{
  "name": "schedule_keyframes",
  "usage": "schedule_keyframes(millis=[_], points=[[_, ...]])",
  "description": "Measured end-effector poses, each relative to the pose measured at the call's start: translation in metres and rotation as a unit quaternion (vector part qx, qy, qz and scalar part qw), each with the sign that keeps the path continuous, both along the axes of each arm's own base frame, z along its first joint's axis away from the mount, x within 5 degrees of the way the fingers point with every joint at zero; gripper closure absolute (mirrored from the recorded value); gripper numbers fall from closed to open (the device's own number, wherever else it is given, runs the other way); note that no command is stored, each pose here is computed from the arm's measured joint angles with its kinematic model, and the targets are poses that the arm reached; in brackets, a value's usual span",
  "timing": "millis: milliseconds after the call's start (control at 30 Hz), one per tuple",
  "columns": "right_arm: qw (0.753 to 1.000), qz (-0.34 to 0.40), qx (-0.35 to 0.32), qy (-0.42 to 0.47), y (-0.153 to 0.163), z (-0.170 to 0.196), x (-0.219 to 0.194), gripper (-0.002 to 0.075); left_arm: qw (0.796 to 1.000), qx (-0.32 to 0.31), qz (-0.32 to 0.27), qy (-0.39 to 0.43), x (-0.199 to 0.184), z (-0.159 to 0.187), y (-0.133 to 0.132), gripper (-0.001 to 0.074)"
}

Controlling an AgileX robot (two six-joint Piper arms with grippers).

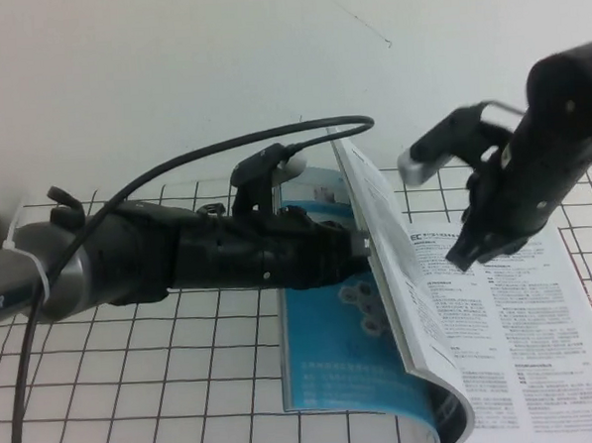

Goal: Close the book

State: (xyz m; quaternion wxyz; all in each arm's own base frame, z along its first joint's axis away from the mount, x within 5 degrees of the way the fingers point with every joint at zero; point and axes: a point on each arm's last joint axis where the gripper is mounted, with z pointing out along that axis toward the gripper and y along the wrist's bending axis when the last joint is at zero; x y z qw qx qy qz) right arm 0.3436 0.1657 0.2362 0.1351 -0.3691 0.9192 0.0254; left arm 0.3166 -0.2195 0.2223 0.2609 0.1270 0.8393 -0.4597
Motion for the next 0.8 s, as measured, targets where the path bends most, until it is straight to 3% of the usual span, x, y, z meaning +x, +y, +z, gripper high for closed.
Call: schedule_keyframes(millis=[267, 467, 667, 800], points=[[0.988, -0.042, 0.026, -0.144, -0.028, 0.125, -0.026, 0.0729, 0.999, 0.008, -0.038, -0.008, -0.022, 0.001, -0.034, 0.0738], [0.981, -0.044, 0.046, -0.183, -0.041, 0.162, -0.053, 0.0729, 0.994, -0.033, -0.088, -0.054, -0.027, 0.039, -0.053, 0.0738], [0.971, -0.043, 0.066, -0.226, -0.055, 0.195, -0.084, 0.0729, 0.986, -0.026, -0.086, -0.142, -0.045, 0.101, -0.041, 0.0738], [0.960, -0.035, 0.079, -0.265, -0.071, 0.215, -0.120, 0.0729, 0.973, 0.008, -0.081, -0.215, -0.073, 0.148, -0.014, 0.0738]])
